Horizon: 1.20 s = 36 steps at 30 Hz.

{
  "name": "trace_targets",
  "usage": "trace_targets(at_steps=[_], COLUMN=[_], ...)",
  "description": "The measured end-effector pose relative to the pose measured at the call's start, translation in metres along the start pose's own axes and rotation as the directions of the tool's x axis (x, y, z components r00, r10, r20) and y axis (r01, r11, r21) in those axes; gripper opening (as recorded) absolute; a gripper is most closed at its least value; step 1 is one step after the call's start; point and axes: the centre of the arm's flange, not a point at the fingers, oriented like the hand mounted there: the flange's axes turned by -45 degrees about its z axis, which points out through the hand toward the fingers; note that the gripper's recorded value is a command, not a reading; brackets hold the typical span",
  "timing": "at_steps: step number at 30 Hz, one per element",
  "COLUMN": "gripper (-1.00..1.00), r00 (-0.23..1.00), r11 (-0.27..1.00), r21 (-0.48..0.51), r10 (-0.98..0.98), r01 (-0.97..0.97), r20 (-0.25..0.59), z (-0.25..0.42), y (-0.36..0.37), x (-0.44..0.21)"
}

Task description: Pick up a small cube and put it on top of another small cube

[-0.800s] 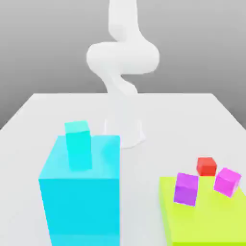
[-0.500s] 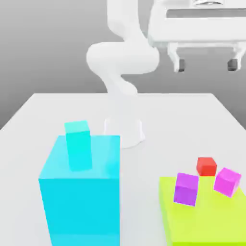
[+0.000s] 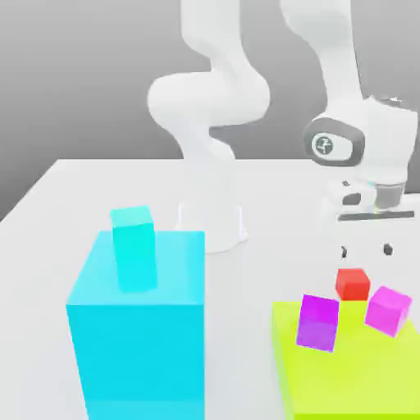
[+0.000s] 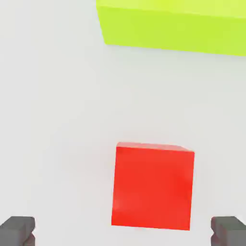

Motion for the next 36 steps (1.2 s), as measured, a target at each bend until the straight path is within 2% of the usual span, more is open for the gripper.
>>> trace_targets(at_steps=[12, 13, 20, 36], gripper=[0.00, -1.00, -1.00, -1.00], r00=[1.000, 1.000, 1.000, 1.000], r11=[1.000, 1.000, 1.000, 1.000], r21=[-0.008, -0.011, -0.009, -0.008], r10=[0.001, 0.000, 0.000, -0.004], r01=[-0.001, 0.000, 0.000, 0.004], r20=[0.004, 0.005, 0.004, 0.002], z=[0.053, 0.057, 0.057, -0.007], y=[0.005, 0.006, 0.006, 0.003], x=[-0.002, -0.003, -0.003, -0.003])
